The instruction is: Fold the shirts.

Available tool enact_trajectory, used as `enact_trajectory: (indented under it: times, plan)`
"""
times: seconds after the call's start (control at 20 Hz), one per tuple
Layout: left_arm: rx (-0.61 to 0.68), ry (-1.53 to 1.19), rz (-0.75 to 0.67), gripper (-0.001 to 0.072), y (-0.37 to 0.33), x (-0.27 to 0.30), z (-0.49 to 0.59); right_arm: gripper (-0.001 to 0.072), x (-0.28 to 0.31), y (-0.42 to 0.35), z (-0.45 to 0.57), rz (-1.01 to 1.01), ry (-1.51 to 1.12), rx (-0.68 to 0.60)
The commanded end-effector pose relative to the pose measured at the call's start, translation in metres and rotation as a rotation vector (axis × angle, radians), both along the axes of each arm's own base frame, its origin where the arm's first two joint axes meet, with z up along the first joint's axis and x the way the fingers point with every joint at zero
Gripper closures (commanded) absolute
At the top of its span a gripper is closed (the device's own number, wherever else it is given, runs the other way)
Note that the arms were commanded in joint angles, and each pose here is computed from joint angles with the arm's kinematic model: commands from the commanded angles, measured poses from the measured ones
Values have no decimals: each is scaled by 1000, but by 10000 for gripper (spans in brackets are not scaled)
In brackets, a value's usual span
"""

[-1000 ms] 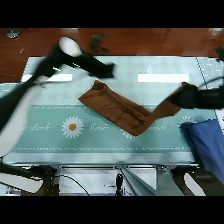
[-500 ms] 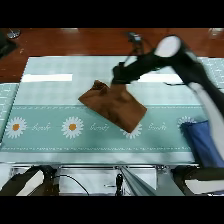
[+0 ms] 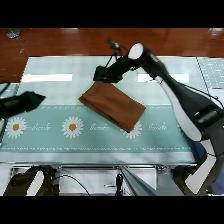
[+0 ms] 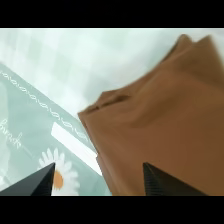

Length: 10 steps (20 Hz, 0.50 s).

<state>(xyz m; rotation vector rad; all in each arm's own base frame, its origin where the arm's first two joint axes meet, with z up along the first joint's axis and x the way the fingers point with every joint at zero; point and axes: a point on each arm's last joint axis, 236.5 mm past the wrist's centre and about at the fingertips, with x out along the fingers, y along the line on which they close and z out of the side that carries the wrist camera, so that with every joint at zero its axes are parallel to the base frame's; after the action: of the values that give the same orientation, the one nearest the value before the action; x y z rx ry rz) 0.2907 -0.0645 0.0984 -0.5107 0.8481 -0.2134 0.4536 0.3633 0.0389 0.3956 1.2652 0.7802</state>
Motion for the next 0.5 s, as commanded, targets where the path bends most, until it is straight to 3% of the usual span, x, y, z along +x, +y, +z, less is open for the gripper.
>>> enact_trajectory:
  times: [0.0, 0.1, 0.2, 0.3, 0.45]
  plan:
    - [-30, 56, 16, 688, -3, -7, -34, 81, -27, -76, 43, 89, 61, -63]
    - [-32, 63, 17, 688, -3, -7, -36, 81, -48, -154, 67, 92, 3, -297]
    - [-32, 65, 15, 687, -3, -7, -36, 81, -61, -219, 87, -45, -112, -493]
    - [-33, 67, 13, 688, -4, -8, -37, 81, -79, -249, 85, -235, -216, -481]
    - [-39, 86, 3, 688, -6, -12, -41, 82, -124, -271, 19, -661, -180, -275]
